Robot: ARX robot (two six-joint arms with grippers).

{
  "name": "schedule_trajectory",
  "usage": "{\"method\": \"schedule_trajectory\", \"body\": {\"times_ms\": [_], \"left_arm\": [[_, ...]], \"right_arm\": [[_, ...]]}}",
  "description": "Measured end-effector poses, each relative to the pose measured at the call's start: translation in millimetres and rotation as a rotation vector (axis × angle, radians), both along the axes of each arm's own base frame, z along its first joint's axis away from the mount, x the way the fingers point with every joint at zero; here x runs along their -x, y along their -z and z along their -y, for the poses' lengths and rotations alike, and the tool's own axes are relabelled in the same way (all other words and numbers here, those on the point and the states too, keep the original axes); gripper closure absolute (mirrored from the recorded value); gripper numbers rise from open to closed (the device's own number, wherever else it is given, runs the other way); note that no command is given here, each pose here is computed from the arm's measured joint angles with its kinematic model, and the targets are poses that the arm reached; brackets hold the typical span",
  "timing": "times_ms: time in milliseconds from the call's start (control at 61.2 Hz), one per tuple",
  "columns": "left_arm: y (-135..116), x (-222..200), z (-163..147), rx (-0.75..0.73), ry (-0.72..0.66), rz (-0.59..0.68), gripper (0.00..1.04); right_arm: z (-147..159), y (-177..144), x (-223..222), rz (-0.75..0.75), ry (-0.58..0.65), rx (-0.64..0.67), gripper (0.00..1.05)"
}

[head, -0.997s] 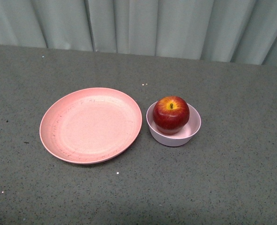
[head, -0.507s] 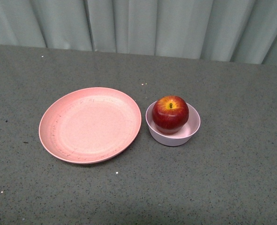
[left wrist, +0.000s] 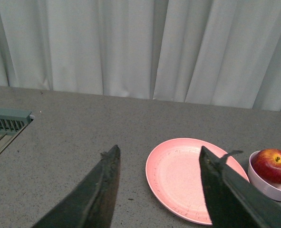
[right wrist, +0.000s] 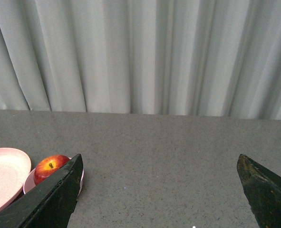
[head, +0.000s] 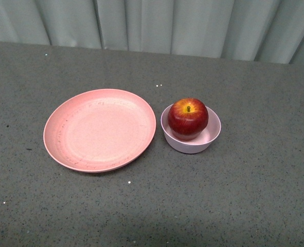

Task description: Move apple from plate to bowl

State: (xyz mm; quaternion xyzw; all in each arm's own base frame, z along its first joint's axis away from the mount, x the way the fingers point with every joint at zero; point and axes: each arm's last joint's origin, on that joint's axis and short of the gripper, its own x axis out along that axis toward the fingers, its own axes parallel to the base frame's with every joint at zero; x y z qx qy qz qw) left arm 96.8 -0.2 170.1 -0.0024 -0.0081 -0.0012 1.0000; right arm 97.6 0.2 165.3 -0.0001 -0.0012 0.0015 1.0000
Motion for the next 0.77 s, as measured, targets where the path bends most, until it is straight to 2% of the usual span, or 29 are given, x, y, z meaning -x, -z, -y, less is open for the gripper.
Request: {"method": "schedule_trajectory", "body": {"times_ms": [262,768], "left_arm": [[0.0,0.0,0.0,-0.001,0.000,0.000,0.05],[0.0,0.0,0.0,-0.001,0.000,0.000,0.07]], "right_arm": [[0.0,0.0,0.0,0.000,0.000,0.000,0.09],[0.0,0.0,0.0,0.000,0.000,0.000,0.09]]}}
